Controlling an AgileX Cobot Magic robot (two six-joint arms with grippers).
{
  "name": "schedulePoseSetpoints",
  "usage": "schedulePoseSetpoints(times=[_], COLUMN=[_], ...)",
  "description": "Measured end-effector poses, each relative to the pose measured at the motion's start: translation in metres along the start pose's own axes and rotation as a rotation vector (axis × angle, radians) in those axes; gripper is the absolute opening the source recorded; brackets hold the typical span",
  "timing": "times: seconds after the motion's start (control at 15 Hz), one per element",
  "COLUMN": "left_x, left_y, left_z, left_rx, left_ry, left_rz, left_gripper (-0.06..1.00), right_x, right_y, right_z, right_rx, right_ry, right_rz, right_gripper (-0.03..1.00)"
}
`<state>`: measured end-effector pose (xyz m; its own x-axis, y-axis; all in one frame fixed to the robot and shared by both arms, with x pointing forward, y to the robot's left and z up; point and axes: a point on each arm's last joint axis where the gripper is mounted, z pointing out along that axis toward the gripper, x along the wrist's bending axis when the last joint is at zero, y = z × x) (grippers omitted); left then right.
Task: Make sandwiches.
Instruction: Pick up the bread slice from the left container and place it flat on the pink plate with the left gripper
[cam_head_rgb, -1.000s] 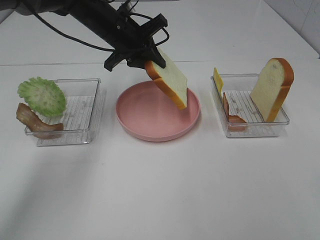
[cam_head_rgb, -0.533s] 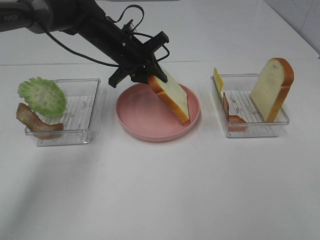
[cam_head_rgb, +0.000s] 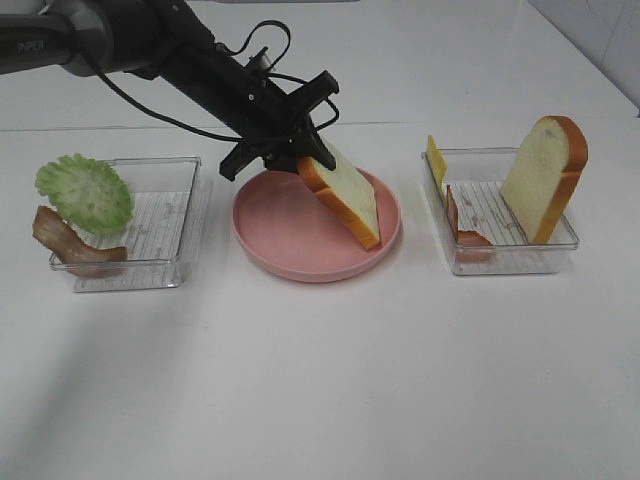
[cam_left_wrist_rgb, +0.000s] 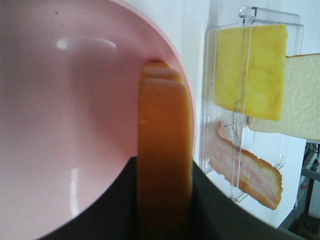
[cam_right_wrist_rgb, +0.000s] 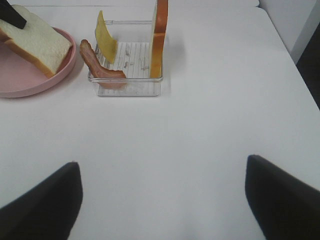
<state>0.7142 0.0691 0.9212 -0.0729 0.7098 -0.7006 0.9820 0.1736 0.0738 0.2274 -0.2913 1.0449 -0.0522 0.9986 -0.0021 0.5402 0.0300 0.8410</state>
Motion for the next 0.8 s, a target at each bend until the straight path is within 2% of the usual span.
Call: schedulePoseSetpoints(times=[0.13,0.33,0.47,0.6,0.8], left_x=[0.001,0.004,0.009,0.01,0.0], left_y=[-0.001,-0.004,-0.006,-0.002,0.003], left_z=[0.001,0.002,0.001,-0.008,-0.025], left_rx=[0.008,0.045,0.075,0.092,0.112], left_ry=[0.004,0.028,0.077,0.19,0.278], left_rz=[0.055,0.084,0.122,0.232,0.327], left_gripper=[0.49,0.75,0.82,0.82,0.83], right_x=[0.0,0.0,0.0,0.0,0.0], right_y=[0.0,0.0,0.0,0.0,0.0], right_z=[0.0,0.0,0.0,0.0,0.0], right_rx=[0.0,0.0,0.0,0.0,0.0], right_ry=[0.0,0.0,0.0,0.0,0.0], right_rz=[0.0,0.0,0.0,0.0,0.0], right_gripper=[0.83,0.83,0.83,0.83,0.83])
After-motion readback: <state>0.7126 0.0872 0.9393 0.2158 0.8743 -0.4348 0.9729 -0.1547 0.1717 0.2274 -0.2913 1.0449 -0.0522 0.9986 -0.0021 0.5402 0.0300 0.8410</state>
